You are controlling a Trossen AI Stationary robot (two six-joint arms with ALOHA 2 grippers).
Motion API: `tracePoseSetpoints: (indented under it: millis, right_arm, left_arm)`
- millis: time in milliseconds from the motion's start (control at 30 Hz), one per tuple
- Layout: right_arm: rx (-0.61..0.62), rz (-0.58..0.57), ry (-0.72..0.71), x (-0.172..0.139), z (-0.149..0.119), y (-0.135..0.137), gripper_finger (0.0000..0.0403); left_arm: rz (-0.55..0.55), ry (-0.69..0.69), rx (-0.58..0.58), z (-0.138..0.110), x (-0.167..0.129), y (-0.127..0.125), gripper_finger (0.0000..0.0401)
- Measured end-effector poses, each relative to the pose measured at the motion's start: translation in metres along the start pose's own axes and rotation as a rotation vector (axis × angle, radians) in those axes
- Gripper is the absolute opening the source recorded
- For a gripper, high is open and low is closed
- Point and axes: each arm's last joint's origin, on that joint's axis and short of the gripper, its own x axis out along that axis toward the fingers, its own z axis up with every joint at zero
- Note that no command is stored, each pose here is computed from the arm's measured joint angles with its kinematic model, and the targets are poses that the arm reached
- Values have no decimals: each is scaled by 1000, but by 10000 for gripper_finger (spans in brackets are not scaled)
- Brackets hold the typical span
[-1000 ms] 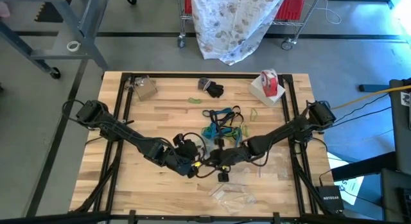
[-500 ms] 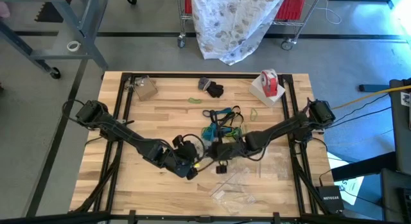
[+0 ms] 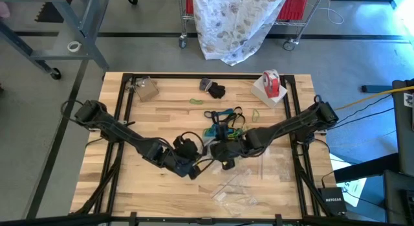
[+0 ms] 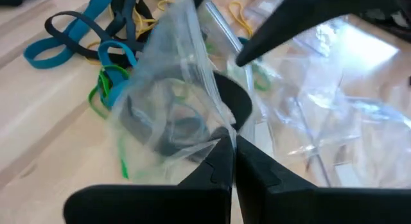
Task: Sort rubber bands
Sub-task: Put the black rubber band into the transparent zip bag
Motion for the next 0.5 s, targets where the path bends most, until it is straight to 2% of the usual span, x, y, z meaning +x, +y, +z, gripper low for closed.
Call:
tracePoseSetpoints:
  millis: [100, 167, 300, 500]
  right_arm:
    - [-70, 110, -9, -3, 0, 8, 186]
    - [-126, 136, -22, -4, 1, 16, 182]
    - [-194, 129, -70, -5, 6, 25, 172]
    - [-194, 103, -128, 0, 10, 26, 166]
  left_arm:
    - [-9, -3, -21, 3, -4, 1, 0]
    - [-15, -5, -24, 4, -6, 1, 0]
    - [-13, -6, -20, 5, -6, 2, 0]
    - [-16, -13, -14, 7, -6, 2, 0]
